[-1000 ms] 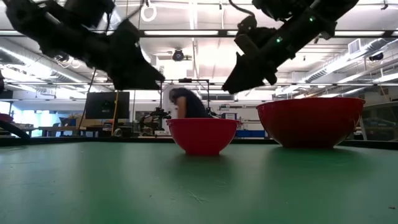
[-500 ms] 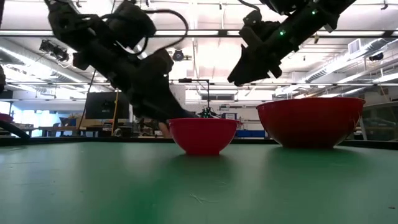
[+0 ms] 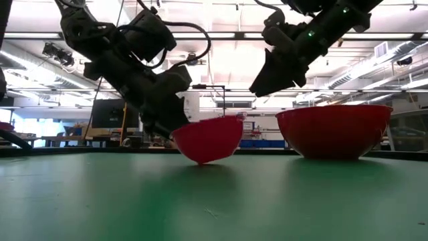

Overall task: Nest bowls inside each other
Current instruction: Stack the pink bowl on top of the blue bowl

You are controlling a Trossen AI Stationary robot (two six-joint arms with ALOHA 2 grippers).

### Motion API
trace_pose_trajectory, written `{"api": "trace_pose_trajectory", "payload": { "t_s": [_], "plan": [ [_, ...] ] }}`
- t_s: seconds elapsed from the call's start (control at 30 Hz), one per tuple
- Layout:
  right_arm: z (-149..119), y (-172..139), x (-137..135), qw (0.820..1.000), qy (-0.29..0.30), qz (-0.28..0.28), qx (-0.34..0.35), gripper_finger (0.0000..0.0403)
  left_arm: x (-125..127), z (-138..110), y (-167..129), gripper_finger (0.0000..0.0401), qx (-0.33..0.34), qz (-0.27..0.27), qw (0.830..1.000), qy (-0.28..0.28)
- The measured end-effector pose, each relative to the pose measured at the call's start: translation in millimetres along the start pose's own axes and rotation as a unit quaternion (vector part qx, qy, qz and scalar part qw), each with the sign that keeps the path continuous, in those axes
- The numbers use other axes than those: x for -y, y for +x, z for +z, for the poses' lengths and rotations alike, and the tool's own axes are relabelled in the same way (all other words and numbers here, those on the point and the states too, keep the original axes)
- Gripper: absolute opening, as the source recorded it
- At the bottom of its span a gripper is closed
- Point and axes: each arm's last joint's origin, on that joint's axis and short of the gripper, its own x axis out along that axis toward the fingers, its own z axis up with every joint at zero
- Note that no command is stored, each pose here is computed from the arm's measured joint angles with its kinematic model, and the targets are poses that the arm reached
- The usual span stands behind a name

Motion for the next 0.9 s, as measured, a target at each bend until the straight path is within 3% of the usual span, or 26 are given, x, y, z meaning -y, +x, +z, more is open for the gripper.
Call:
{"api": "trace_pose_trajectory", "payload": {
  "t_s": [0.27, 0.33, 0.6, 0.9],
  "plan": [
    [5, 7, 17, 0.998, -0.014, 0.060, -0.030, 0.0173, -10, 12, -1, 0.0033, 0.034, 0.007, 0.999, 0.001],
    [6, 9, 24, 0.997, -0.015, 0.066, -0.036, 0.0173, -15, 17, -1, 0.0014, 0.050, 0.009, 0.999, -0.001],
    [11, 15, 50, 0.996, -0.039, 0.067, -0.047, 0.0173, -32, 30, 0, 0.0015, 0.059, 0.033, 0.998, -0.018],
    [30, 10, 54, 0.996, -0.029, 0.055, -0.067, 0.0170, -38, 69, -1, 0.0013, 0.036, 0.042, 0.998, 0.016]
  ]
}}
